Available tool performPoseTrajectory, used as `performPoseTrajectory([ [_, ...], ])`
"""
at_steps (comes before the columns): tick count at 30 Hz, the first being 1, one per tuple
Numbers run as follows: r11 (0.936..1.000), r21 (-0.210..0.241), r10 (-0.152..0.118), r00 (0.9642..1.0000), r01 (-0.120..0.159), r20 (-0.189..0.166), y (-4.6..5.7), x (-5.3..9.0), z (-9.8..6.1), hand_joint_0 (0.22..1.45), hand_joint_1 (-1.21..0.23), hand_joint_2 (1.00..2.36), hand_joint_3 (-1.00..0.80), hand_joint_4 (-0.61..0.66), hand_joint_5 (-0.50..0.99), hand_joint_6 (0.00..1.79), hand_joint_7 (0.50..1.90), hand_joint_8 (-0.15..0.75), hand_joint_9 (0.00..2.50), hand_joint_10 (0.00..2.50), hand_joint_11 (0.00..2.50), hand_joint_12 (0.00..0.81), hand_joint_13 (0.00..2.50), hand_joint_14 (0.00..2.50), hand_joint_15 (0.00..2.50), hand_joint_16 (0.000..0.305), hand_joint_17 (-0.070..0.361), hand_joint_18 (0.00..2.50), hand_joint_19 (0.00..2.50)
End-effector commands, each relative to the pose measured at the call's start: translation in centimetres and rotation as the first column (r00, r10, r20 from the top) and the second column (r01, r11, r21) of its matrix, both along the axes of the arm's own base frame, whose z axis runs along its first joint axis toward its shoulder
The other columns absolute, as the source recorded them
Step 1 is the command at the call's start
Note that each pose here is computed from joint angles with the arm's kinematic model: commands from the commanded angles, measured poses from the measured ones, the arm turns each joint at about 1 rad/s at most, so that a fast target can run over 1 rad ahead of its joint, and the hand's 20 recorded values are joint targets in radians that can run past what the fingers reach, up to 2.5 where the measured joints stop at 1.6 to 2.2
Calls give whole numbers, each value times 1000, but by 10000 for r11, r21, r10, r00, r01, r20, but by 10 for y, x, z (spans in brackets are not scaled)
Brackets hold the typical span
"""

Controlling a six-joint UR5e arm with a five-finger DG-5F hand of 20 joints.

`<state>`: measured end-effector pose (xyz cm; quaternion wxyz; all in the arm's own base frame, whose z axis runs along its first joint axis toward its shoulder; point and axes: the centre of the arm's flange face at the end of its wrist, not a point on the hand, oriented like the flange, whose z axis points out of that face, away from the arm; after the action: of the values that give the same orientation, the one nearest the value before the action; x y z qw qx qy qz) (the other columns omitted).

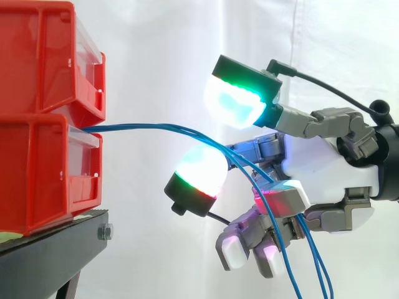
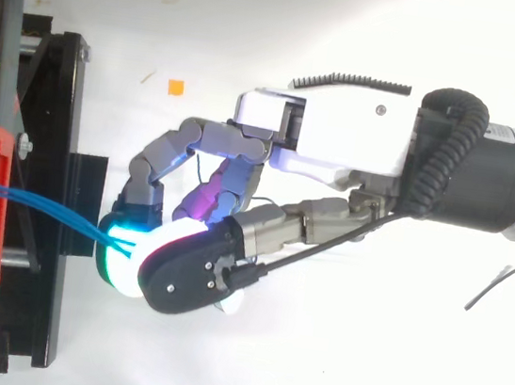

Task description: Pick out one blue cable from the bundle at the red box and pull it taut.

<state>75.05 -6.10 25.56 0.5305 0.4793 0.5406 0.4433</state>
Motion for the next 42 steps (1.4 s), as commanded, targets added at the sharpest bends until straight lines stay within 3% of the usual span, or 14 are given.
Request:
performPoseTrajectory([
  [1, 10000, 3, 0, 10000, 0, 15, 0, 0, 1, 513, -347, 1000, -500, 72, -82, 828, 812, 327, 1382, 25, 685, 422, 957, 19, 494, 60, 135, 909, 773],
  [4, 10000, 1, 0, 10000, 0, 0, 0, 0, 0, 576, -356, 1000, -500, 54, -85, 827, 831, 314, 1367, 24, 706, 408, 945, 18, 506, 56, 126, 874, 793],
  [7, 10000, 1, 0, 10000, 0, 0, 0, 0, 0, 628, -461, 1006, -430, 53, -83, 825, 834, 306, 1366, 24, 700, 405, 941, 20, 509, 55, 124, 866, 799],
  [21, 10000, 3, 16, 10000, -16, 15, 1, 0, 1, 608, -611, 1013, -129, 97, -68, 856, 889, 361, 1405, 26, 692, 455, 972, 17, 489, 66, 150, 948, 747],
  [30, 10000, 3, 31, 10000, -31, 15, 2, 0, 1, 616, -704, 1017, -120, 134, -78, 879, 910, 339, 1352, 24, 740, 437, 925, 17, 490, 62, 139, 891, 752],
  [42, 10000, -13, 78, 10000, -78, -1, 5, 0, 1, 673, -745, 1015, -287, 179, -90, 894, 966, 328, 1293, 28, 764, 402, 865, 20, 495, 54, 123, 819, 765],
])
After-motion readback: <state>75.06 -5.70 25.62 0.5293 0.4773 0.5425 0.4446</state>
